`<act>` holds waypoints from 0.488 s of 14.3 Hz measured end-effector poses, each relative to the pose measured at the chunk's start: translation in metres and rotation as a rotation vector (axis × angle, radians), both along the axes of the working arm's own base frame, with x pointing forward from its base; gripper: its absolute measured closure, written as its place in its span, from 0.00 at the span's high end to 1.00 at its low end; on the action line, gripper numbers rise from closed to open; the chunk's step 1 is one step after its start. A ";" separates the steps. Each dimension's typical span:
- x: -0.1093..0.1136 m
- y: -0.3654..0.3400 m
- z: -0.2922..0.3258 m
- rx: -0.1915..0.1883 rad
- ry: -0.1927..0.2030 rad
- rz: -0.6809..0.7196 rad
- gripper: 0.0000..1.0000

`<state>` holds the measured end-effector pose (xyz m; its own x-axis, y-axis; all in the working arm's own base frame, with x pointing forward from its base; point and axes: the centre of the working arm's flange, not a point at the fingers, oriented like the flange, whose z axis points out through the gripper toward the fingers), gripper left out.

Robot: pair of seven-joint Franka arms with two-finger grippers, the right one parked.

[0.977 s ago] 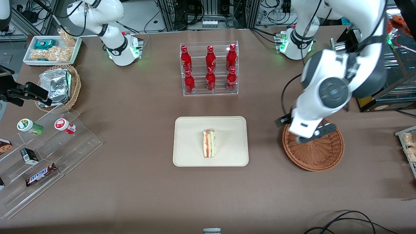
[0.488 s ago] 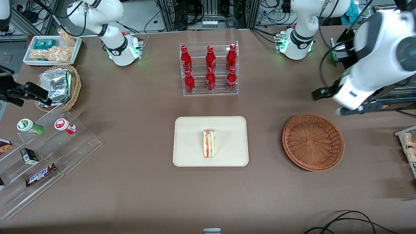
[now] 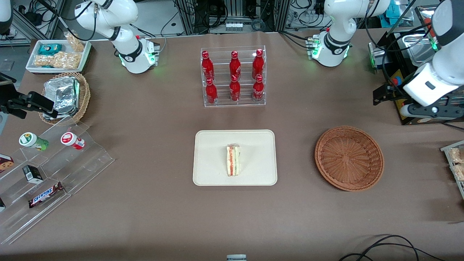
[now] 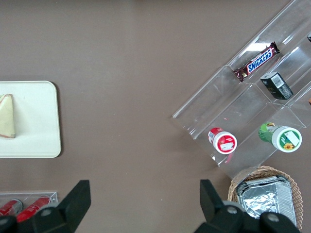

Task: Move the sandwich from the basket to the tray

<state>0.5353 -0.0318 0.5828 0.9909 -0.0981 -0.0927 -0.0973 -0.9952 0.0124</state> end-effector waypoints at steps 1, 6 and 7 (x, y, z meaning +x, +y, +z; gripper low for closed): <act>0.001 0.005 0.004 -0.002 -0.010 0.007 1.00; 0.008 0.009 0.003 -0.006 -0.025 0.011 1.00; 0.011 0.008 0.002 -0.006 -0.038 0.008 1.00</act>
